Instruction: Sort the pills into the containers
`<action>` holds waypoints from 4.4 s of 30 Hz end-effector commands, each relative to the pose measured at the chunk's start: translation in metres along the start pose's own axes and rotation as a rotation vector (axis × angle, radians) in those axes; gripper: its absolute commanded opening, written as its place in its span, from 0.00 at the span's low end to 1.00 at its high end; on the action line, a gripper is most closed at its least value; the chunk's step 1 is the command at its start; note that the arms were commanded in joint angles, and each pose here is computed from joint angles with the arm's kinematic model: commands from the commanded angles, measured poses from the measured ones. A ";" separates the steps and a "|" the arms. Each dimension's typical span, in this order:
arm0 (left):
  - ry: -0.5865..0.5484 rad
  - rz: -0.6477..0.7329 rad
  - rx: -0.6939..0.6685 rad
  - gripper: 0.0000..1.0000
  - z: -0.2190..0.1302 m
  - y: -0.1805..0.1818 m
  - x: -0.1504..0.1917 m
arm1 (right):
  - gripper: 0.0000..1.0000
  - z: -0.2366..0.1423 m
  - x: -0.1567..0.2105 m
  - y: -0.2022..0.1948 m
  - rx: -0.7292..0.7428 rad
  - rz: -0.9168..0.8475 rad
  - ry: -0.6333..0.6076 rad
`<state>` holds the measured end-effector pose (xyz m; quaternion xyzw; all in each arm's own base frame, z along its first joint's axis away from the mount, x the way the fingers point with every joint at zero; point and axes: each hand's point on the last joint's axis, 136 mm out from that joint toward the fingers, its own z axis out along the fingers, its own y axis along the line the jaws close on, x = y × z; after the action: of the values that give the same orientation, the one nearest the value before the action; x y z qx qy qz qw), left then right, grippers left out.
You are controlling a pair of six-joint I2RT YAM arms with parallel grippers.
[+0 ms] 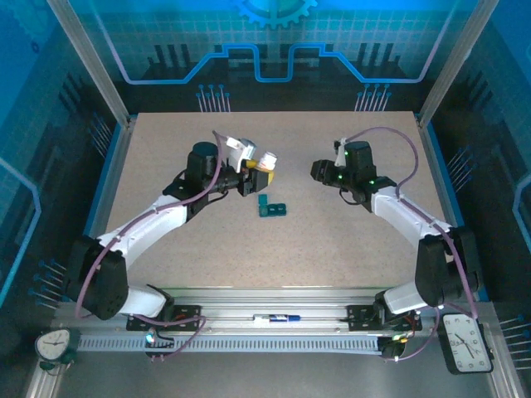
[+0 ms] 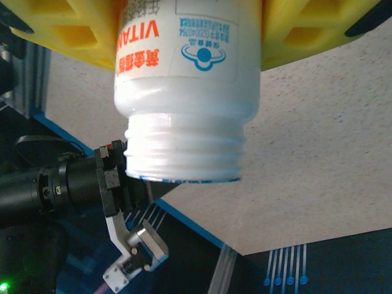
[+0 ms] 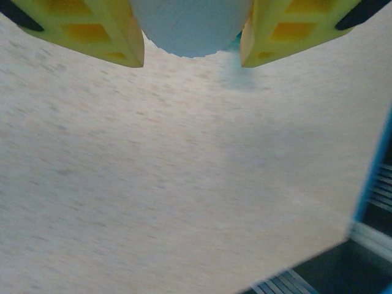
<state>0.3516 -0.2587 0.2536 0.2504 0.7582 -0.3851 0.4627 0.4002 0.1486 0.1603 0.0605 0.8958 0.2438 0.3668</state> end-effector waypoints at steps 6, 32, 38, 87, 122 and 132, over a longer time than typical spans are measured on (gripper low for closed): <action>-0.042 0.045 -0.115 0.13 -0.012 0.014 -0.007 | 0.43 0.022 0.027 -0.077 0.353 0.052 0.075; -0.039 0.041 -0.140 0.13 -0.018 0.020 -0.001 | 0.65 0.054 0.072 -0.117 0.494 0.072 0.255; -0.036 0.040 -0.149 0.13 -0.017 0.024 0.002 | 0.65 0.040 0.054 -0.085 0.373 0.044 0.216; 0.105 -0.135 -0.345 0.14 -0.028 0.060 0.059 | 0.23 0.097 0.144 0.049 -0.155 -0.109 0.570; 0.422 -0.124 -0.284 0.10 -0.029 0.051 0.108 | 0.69 0.055 0.142 0.042 -0.024 -0.314 0.405; 0.557 -0.150 -0.289 0.09 -0.026 0.054 0.132 | 0.70 0.062 0.157 0.044 0.002 -0.364 0.434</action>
<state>0.3212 -0.2031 0.1227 0.2079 0.9155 -0.2328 0.2538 0.3247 0.2545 0.0510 -0.1434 0.9478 0.1973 0.2054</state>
